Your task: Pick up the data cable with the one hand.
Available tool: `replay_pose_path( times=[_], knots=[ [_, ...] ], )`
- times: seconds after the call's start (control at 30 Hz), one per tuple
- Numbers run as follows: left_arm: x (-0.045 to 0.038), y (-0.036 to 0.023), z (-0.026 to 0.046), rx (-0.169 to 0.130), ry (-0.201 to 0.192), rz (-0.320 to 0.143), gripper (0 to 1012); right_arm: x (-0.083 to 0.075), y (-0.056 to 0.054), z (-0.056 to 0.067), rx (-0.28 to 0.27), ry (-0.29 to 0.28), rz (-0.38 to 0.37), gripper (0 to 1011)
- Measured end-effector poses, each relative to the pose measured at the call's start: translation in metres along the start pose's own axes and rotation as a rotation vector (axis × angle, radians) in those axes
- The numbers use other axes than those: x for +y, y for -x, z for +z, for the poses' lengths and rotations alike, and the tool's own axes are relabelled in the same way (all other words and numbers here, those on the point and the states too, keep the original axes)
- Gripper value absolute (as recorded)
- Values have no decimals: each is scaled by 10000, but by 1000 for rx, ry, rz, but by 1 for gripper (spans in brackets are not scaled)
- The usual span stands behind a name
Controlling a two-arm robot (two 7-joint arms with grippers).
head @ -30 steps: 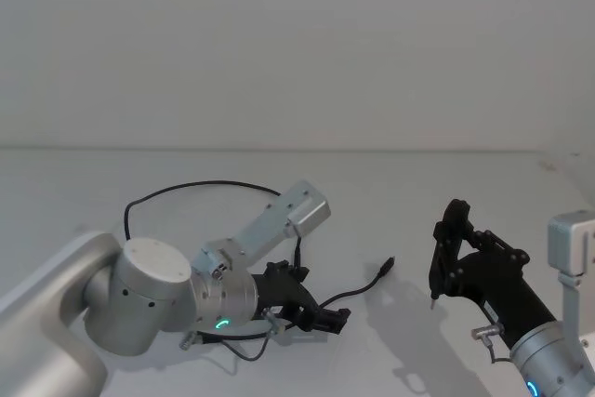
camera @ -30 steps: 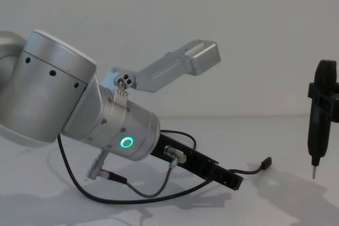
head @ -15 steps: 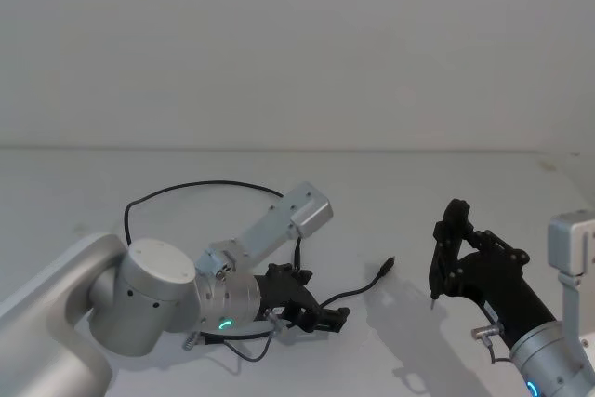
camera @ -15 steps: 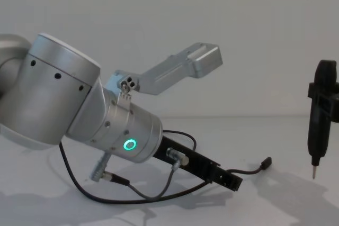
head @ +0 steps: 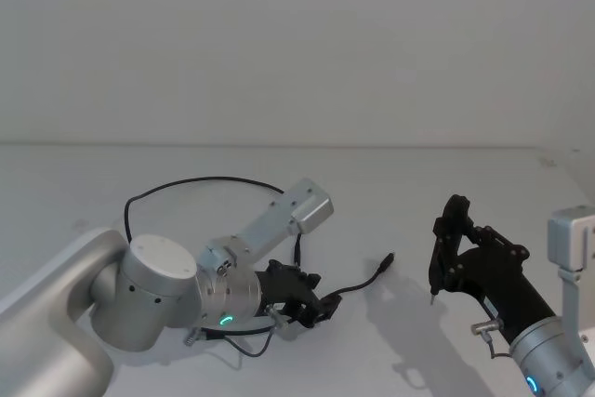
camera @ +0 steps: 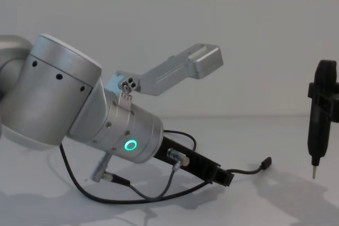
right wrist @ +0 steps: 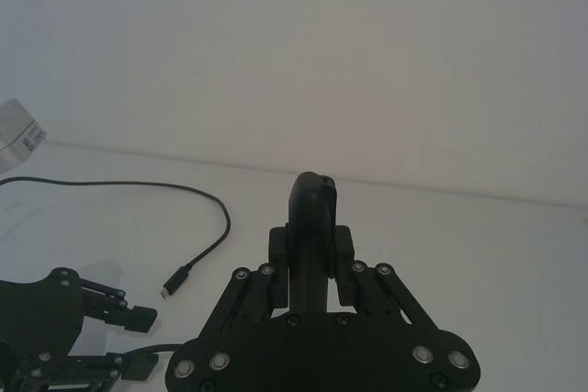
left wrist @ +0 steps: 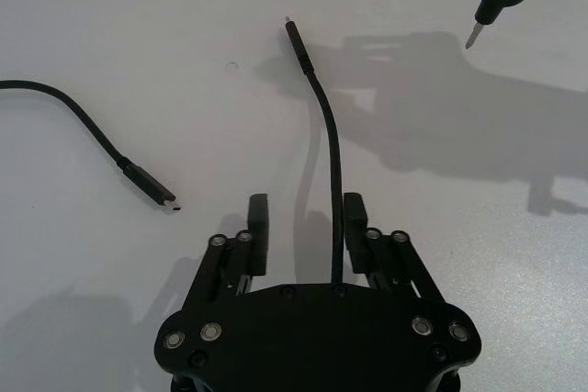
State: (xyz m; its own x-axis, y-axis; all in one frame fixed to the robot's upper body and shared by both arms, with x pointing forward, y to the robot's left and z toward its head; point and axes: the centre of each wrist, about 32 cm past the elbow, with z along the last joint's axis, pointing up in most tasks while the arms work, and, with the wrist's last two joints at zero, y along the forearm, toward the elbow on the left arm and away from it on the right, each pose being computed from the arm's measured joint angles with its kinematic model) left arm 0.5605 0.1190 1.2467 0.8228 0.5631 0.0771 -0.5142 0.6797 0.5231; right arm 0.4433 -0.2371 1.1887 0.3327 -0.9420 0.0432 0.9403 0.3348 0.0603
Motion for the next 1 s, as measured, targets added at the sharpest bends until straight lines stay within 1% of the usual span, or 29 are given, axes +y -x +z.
replay_pose_path(
  times=[0.03,0.1,0.23,0.3,0.37,0.4,0.43,0.5,1.0],
  knots=[
    [0,0,0,0,0,0,429,0,0,0,0,0,0,279],
    [-1,0,-1,0,0,0,412,0,0,0,0,0,0,279],
    [-2,0,0,0,0,0,253,0,0,0,0,0,0,279],
    [-3,0,-1,1,-1,0,211,0,0,0,0,0,0,279],
    [-4,1,-1,1,-1,0,144,0,0,0,0,0,0,279],
    [-4,0,-1,1,-1,0,144,0,0,0,0,0,0,279],
    [-4,0,-1,1,-1,0,81,0,0,0,0,0,0,279],
    [-4,1,-1,1,-1,0,36,0,0,0,0,0,0,279],
    [-5,1,-1,1,0,0,36,0,0,0,0,0,0,279]
  ],
)
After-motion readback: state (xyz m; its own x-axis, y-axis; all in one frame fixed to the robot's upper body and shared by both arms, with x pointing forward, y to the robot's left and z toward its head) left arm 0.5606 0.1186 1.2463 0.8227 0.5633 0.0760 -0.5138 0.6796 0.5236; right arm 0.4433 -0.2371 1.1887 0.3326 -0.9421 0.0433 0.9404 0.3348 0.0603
